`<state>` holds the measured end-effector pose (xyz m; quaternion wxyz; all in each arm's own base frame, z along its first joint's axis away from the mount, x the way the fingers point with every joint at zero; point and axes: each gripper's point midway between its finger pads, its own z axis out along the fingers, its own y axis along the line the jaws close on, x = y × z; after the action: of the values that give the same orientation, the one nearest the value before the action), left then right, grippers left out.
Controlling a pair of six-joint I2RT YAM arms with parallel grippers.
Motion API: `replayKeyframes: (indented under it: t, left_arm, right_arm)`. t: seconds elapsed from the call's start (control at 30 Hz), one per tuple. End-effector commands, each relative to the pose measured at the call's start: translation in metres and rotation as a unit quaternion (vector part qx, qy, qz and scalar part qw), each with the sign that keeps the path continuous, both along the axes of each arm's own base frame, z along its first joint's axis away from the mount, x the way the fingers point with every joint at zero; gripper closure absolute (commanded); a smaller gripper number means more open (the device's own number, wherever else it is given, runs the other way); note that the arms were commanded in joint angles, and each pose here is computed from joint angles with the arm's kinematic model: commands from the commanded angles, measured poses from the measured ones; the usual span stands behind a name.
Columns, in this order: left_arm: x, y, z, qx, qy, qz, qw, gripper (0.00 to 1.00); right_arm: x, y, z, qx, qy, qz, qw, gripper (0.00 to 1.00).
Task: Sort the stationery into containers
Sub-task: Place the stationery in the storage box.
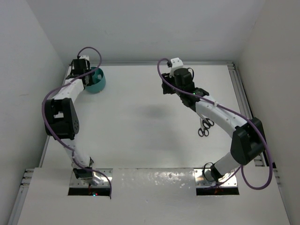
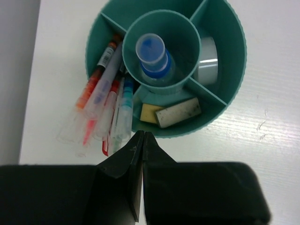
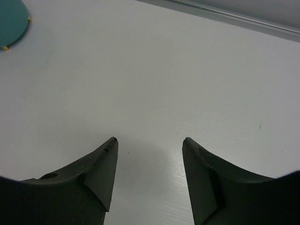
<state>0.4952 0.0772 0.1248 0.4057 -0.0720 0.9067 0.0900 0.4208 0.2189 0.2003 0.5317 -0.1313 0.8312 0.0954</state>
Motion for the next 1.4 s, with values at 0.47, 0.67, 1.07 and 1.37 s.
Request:
replayKeyframes:
  t: [0.47, 0.67, 1.07, 1.37]
  left_arm:
    - [0.032, 0.035, -0.003, 0.046, -0.039, 0.042, 0.997, 0.99]
    - [0.036, 0.057, 0.002, 0.060, -0.046, 0.054, 0.996, 0.98]
    - [0.066, 0.089, 0.022, 0.093, -0.080, 0.060, 0.991, 0.91]
    - [0.082, 0.080, 0.056, 0.085, -0.124, 0.028, 0.988, 0.83]
  right_arm:
    - [0.001, -0.010, 0.022, 0.001, -0.030, -0.015, 0.999, 0.43]
    - [0.001, -0.010, 0.021, 0.000, -0.030, -0.016, 0.999, 0.43]
    - [-0.001, -0.012, 0.023, -0.002, -0.032, -0.015, 0.999, 0.44]
    - [-0.005, -0.015, 0.018, 0.005, -0.014, -0.016, 1.000, 0.42]
